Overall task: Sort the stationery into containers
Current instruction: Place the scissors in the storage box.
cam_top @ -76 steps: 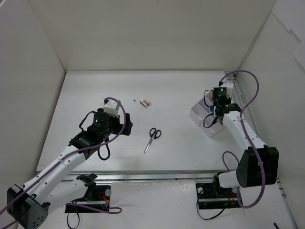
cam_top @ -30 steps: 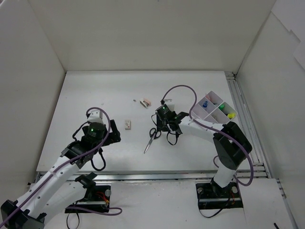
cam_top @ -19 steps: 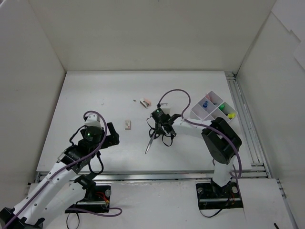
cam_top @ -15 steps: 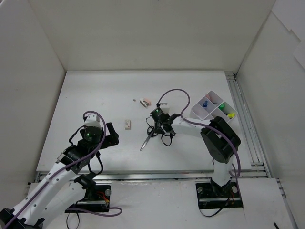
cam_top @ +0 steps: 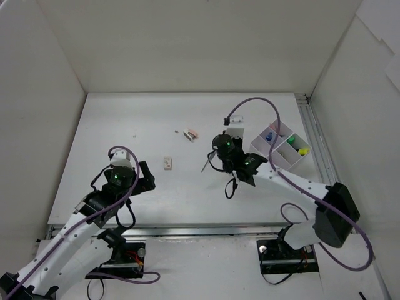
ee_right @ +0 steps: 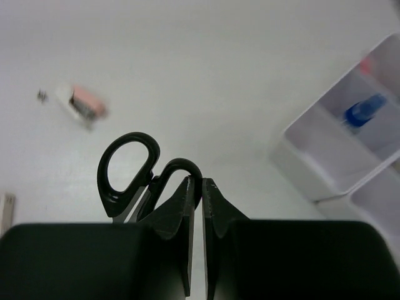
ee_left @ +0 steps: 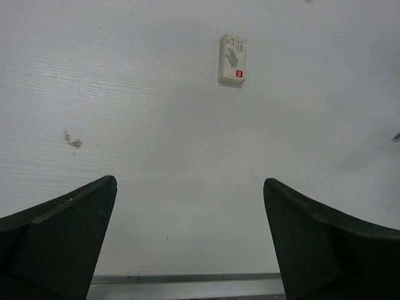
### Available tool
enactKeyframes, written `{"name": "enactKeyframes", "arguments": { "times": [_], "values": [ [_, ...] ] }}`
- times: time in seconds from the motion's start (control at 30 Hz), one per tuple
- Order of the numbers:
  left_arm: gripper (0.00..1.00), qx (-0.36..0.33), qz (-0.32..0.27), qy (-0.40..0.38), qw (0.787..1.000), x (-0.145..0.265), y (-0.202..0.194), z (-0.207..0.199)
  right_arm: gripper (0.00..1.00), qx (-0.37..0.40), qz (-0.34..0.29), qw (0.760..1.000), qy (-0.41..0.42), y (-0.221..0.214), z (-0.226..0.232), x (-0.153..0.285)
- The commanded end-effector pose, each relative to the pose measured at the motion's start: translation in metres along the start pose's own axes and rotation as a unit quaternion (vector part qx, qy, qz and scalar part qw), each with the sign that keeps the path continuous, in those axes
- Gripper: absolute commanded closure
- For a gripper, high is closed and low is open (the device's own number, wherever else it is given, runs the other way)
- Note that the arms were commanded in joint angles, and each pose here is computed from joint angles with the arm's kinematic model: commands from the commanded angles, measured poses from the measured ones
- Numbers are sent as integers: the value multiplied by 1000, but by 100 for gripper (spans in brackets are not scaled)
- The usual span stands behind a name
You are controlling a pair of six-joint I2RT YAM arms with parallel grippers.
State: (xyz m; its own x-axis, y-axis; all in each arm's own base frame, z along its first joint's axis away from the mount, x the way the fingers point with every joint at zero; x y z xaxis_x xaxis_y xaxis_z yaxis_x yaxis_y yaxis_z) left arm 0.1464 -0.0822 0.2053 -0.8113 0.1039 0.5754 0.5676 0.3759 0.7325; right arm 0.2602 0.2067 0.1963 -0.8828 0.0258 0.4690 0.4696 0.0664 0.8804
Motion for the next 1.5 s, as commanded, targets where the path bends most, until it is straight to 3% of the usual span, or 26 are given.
{"name": "enactKeyframes", "arguments": {
  "times": [0.0, 0.07, 0.2, 0.47, 1.1, 1.47],
  "values": [
    [1, 14, -24, -6, 1000, -1, 14, -10, 100, -34, -163, 970, -176, 67, -44, 20],
    [1, 14, -23, -2, 1000, -3, 15, -11, 100, 20, -181, 957, -227, 74, -62, 22],
    [0, 18, -21, 12, 1000, -6, 15, -11, 100, 10, -203, 939, -277, 94, -101, 14],
    [0, 24, -21, 28, 999, -12, 19, -15, 100, 6, -199, 921, -335, 88, -151, -18],
    [0, 22, -13, 27, 999, -15, 21, -19, 100, 92, -119, 900, -409, 64, -148, -66],
    [1, 28, -19, 36, 999, -10, 16, -10, 100, 92, -101, 884, -447, 66, -145, -70]
  ]
}}
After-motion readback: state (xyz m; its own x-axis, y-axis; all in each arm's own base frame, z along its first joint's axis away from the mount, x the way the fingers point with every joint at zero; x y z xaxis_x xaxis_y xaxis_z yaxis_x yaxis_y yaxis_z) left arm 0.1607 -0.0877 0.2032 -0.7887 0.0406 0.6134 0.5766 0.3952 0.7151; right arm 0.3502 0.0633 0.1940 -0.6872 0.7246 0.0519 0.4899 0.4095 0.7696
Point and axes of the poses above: each gripper's point midway between its finger pads, its own x axis back along the fingers, its own z axis along the line the jaws close on, y = z × x, the point moved 9 cm from there along x, back along the fingers, and after that the axes turned 5 degrees about x, right-handed, at the moved point
